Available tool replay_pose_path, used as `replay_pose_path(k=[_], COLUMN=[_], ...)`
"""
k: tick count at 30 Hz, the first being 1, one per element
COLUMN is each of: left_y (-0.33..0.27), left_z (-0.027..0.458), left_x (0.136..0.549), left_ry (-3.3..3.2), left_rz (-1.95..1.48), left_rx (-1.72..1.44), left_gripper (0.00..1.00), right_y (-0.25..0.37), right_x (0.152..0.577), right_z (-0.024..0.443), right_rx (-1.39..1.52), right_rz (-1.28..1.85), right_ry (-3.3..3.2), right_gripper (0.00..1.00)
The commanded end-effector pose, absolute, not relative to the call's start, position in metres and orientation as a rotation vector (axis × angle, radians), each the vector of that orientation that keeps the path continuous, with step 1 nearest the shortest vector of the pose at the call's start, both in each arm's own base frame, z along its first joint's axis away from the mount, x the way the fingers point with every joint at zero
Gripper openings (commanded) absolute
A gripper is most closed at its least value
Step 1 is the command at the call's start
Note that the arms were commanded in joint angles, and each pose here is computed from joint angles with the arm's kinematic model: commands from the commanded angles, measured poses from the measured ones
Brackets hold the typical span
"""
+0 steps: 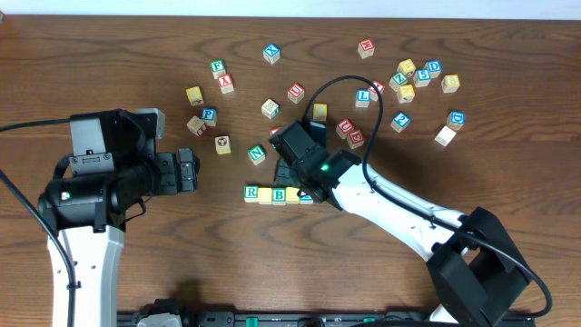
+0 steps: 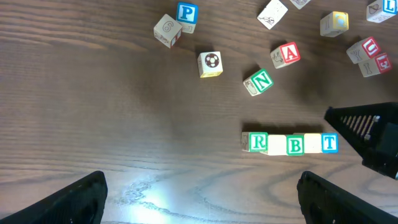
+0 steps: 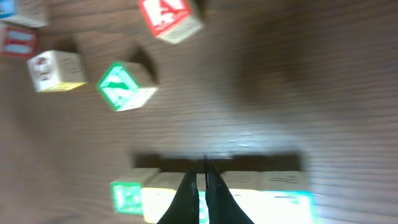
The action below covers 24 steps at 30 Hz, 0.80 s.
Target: Spell out ROBOT
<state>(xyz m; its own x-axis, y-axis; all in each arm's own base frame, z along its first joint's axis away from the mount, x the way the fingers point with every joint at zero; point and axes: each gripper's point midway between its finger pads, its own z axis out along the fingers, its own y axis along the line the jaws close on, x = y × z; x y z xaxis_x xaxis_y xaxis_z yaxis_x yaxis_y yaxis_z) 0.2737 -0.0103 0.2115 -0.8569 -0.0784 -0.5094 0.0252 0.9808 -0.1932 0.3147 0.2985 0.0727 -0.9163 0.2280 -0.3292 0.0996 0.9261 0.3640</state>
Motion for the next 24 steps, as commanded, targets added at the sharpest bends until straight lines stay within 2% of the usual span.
replay_pose_path(k=[1, 7, 15, 24], left_y=[-0.011, -0.011, -0.011, -0.011], left_z=[0.217, 0.217, 0.217, 0.217], left_x=[0.275, 0.275, 0.275, 0.275], left_ry=[2.572, 2.572, 2.572, 2.572], left_rz=[-0.272, -0.272, -0.272, -0.272], left_rx=[-0.018, -0.018, -0.018, -0.018], left_gripper=[0.96, 0.96, 0.96, 0.96], right_y=[0.314, 0.322, 0.335, 0.342], right_x=[0.311, 0.316, 0.317, 0.321], right_z=[0.079, 0.077, 0.051, 0.049], right_rx=[0.168, 0.161, 0.145, 0.118], right_rz=[0.599, 0.634, 0.666, 0.687], right_ry=[2.725, 2.704, 2.741, 2.719], right_gripper=[0.01, 0.01, 0.01, 0.01])
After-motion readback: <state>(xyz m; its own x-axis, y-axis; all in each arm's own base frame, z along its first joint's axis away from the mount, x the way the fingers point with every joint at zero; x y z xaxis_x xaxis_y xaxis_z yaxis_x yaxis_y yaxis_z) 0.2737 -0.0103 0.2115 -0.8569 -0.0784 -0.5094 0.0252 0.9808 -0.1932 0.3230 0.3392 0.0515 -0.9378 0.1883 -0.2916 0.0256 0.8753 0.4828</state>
